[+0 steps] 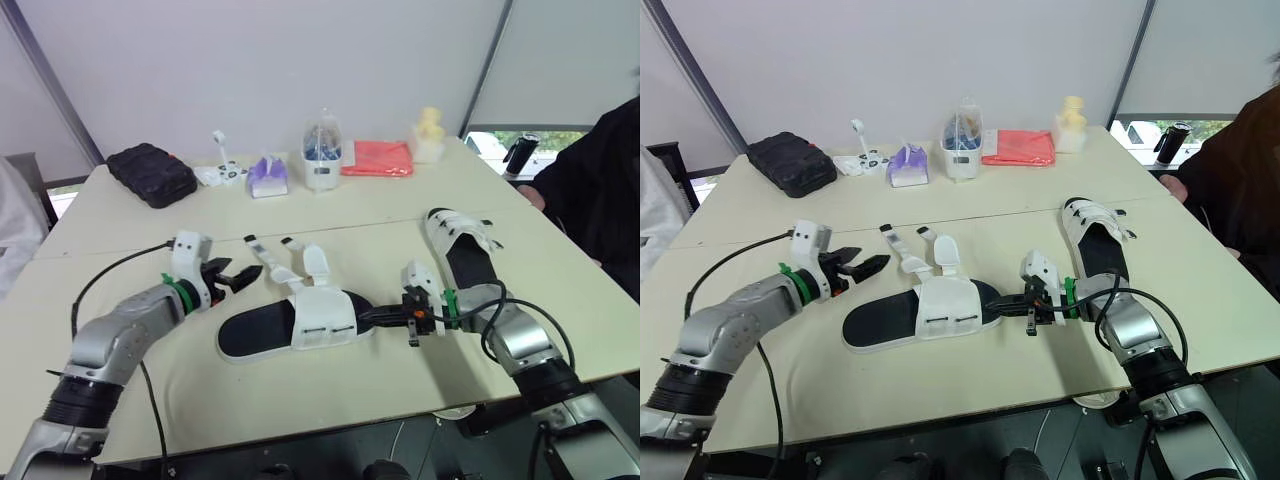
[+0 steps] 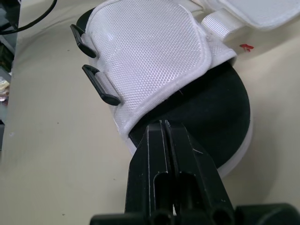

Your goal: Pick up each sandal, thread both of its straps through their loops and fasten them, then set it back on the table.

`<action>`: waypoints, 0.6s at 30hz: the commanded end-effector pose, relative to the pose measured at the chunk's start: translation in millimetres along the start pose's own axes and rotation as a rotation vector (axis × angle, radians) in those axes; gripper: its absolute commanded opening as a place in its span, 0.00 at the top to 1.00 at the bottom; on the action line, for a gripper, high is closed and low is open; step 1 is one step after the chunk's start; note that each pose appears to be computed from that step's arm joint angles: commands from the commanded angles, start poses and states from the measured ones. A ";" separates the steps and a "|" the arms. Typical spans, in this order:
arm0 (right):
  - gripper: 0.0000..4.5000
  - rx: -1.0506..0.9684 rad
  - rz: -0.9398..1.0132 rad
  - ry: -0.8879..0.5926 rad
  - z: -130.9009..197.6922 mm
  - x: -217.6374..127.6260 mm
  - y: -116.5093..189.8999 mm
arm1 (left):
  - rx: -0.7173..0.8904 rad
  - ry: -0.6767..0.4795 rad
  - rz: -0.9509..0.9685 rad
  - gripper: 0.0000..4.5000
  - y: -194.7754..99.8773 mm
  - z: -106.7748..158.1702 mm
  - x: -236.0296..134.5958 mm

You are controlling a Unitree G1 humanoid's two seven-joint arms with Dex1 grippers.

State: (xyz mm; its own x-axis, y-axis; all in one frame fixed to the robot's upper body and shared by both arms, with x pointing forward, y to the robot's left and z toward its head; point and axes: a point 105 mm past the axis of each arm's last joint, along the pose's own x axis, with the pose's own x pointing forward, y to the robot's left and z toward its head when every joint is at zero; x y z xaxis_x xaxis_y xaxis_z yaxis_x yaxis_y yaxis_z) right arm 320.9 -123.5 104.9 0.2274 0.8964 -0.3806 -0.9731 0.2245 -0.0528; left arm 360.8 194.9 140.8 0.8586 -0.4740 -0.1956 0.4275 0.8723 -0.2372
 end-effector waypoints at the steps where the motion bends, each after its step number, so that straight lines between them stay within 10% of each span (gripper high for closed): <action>1: 1.00 -0.059 0.019 0.015 4.8 6.6 1.1 | -0.076 -0.008 0.017 0.01 6.8 4.8 0.6; 18: 1.00 -0.052 0.054 0.030 -6.6 30.4 3.0 | -0.469 0.029 0.007 0.01 0.3 -13.4 80.1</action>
State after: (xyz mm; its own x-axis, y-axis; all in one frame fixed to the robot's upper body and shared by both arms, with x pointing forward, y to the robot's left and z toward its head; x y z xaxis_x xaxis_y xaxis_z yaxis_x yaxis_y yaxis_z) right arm 326.9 -104.9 92.3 0.1947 0.8959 -0.3994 -0.9808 0.1744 -0.0868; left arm 417.2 145.6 110.1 0.8199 -0.5234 -0.2322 0.2649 0.7063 -0.6565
